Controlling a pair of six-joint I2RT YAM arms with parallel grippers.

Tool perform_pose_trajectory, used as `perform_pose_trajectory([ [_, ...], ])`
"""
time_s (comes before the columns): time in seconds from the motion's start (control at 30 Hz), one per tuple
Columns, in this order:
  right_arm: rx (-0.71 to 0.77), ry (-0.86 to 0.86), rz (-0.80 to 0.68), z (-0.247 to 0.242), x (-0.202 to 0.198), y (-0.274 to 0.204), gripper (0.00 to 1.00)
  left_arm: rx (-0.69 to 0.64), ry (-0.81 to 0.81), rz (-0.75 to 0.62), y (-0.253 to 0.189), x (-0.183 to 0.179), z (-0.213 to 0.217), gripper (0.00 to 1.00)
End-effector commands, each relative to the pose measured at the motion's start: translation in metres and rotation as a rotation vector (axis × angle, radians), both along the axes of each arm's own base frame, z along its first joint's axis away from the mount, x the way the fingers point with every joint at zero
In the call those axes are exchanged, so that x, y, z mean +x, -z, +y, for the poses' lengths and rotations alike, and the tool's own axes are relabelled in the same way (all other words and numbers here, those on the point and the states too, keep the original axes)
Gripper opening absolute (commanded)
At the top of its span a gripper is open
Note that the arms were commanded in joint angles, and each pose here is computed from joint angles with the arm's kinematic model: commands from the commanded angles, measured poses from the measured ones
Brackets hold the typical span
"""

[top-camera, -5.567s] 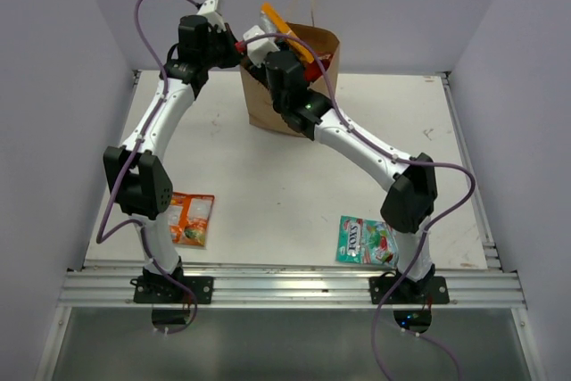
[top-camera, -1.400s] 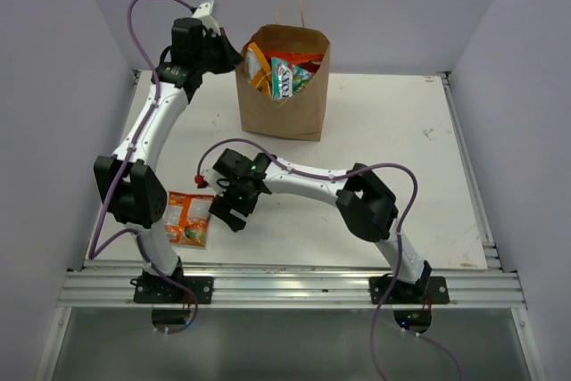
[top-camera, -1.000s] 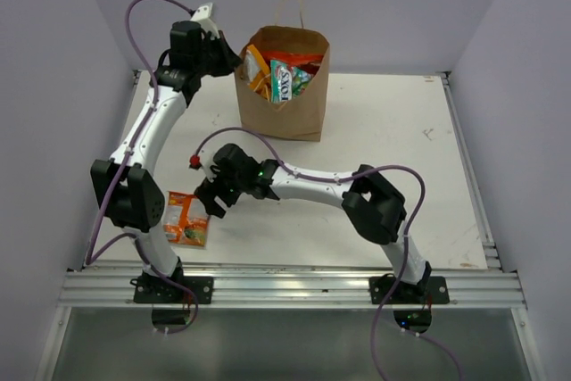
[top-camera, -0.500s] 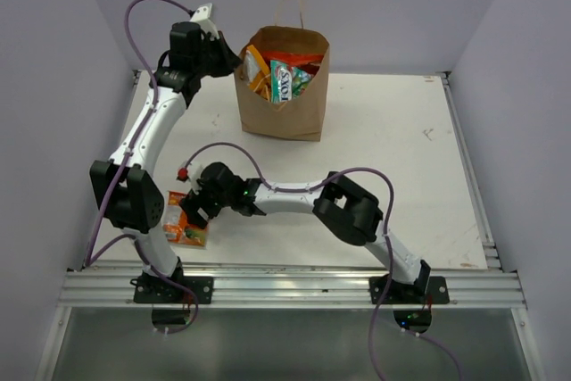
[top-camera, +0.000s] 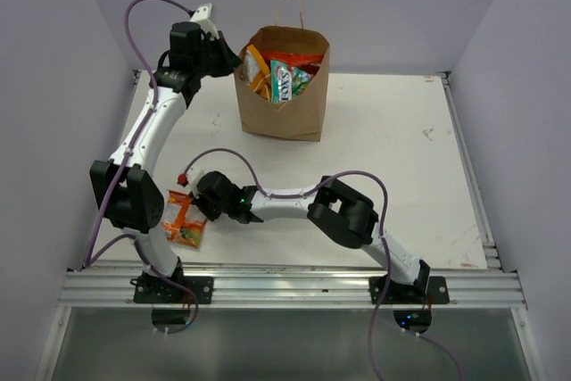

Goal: Place the snacks into the paper bag

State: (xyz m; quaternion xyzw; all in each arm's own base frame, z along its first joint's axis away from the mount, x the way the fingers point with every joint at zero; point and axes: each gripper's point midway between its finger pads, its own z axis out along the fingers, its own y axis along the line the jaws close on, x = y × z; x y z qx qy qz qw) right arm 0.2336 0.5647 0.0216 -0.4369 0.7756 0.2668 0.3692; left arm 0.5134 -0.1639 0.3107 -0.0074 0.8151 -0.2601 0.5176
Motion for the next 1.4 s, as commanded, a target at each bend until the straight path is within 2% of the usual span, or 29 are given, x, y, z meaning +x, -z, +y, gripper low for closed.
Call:
perform_pose_trajectory([
  [0.0, -0.359, 0.047, 0.041, -0.08, -0.015, 0.09, 0.0, -0.028, -0.006, -0.112, -0.049, -0.006, 0.004, 0.0],
  [0.2, -0.383, 0.06, 0.018, -0.091, -0.014, 0.087, 0.0, -0.026, -0.009, -0.113, -0.049, -0.006, 0.005, 0.0],
  [0.3, -0.339, 0.037, 0.023, -0.087, -0.016, 0.069, 0.0, -0.021, -0.014, -0.115, -0.049, -0.006, 0.006, 0.0],
  [0.33, -0.319, 0.031, 0.016, -0.084, -0.016, 0.06, 0.06, -0.021, -0.014, -0.115, -0.049, -0.006, 0.006, 0.0],
  [0.4, -0.309, -0.005, 0.014, -0.08, -0.019, 0.052, 0.39, -0.018, -0.015, -0.113, -0.047, -0.005, 0.006, 0.0],
  [0.47, -0.284, -0.018, -0.008, -0.075, -0.018, 0.037, 0.54, -0.019, -0.015, -0.114, -0.048, -0.004, 0.006, 0.0],
  [0.5, -0.286, -0.029, -0.028, -0.075, -0.016, 0.032, 0.7, -0.017, -0.016, -0.114, -0.047, -0.004, 0.006, 0.0],
  [0.53, -0.284, -0.025, -0.047, -0.073, -0.012, 0.026, 0.93, -0.016, -0.016, -0.112, -0.047, -0.004, 0.006, 0.0],
  [0.57, -0.272, -0.014, -0.067, -0.07, -0.007, 0.017, 0.99, -0.015, -0.015, -0.113, -0.047, -0.003, 0.006, 0.0],
  [0.67, -0.28, -0.037, -0.138, -0.063, 0.003, 0.003, 0.99, -0.014, -0.014, -0.108, -0.044, -0.001, 0.006, 0.0],
  [0.77, -0.242, -0.078, -0.125, -0.049, 0.003, -0.002, 0.99, -0.014, -0.012, -0.102, -0.041, 0.0, 0.005, 0.0],
  [0.87, -0.189, -0.131, -0.052, -0.03, -0.004, 0.001, 0.99, -0.012, -0.012, -0.095, -0.037, 0.003, 0.005, 0.0],
  [0.97, -0.113, -0.19, 0.085, -0.01, -0.018, 0.011, 0.99, -0.01, -0.01, -0.089, -0.033, 0.004, 0.004, 0.0],
  [1.1, -0.038, -0.199, 0.237, -0.005, -0.02, 0.022, 0.97, -0.006, -0.011, -0.079, -0.029, 0.005, 0.004, 0.0],
  [1.2, -0.011, -0.186, 0.284, -0.008, -0.013, 0.027, 0.94, -0.004, -0.009, -0.075, -0.026, 0.006, 0.003, 0.0],
  [1.27, 0.004, -0.174, 0.299, -0.01, -0.005, 0.029, 0.81, -0.003, -0.011, -0.072, -0.025, 0.006, 0.004, 0.0],
  [1.3, 0.011, -0.167, 0.313, -0.01, -0.004, 0.03, 0.72, -0.004, -0.011, -0.07, -0.024, 0.007, 0.004, 0.0],
  [1.33, 0.018, -0.163, 0.315, -0.009, -0.001, 0.028, 0.55, -0.003, -0.011, -0.069, -0.023, 0.007, 0.004, 0.0],
  [1.37, 0.015, -0.157, 0.325, -0.011, 0.002, 0.032, 0.51, -0.003, -0.011, -0.071, -0.024, 0.007, 0.004, 0.0],
])
